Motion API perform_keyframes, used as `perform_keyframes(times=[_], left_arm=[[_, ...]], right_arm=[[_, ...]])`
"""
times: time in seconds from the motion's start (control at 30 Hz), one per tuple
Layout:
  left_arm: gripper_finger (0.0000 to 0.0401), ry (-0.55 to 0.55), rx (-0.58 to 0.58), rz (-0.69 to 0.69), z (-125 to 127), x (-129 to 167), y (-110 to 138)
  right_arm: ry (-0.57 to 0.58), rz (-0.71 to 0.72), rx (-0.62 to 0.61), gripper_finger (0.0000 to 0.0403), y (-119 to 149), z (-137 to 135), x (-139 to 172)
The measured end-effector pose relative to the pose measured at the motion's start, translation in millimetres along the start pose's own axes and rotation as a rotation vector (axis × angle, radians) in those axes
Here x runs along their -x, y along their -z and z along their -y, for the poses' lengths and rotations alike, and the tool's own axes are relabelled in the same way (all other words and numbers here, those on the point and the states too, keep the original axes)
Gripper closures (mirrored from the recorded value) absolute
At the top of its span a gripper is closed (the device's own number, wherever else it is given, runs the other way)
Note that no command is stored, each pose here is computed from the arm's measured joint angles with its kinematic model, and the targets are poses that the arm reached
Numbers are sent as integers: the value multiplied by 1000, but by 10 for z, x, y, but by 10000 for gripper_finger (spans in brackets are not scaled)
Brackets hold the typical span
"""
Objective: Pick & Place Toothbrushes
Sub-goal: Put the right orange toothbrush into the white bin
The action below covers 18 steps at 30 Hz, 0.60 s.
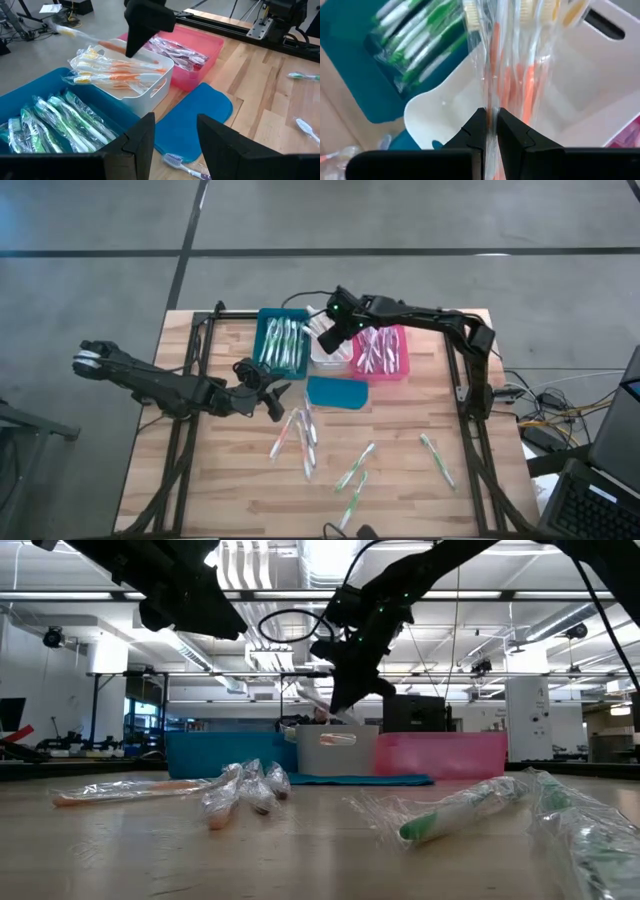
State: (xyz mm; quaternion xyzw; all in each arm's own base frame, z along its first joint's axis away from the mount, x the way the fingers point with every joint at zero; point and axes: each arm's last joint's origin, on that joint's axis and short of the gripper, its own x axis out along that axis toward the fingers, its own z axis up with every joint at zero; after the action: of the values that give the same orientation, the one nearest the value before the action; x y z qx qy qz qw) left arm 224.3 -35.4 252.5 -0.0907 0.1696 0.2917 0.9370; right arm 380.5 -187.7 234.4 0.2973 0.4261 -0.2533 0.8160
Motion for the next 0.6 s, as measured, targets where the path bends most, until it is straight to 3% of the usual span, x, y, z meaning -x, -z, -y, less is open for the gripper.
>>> perform_keyframes(times=[0.6], left_arm=[[249,0,-1,-3,-1,1,3]], right_arm=[[28,-68,-94,379,105,-31,-105]])
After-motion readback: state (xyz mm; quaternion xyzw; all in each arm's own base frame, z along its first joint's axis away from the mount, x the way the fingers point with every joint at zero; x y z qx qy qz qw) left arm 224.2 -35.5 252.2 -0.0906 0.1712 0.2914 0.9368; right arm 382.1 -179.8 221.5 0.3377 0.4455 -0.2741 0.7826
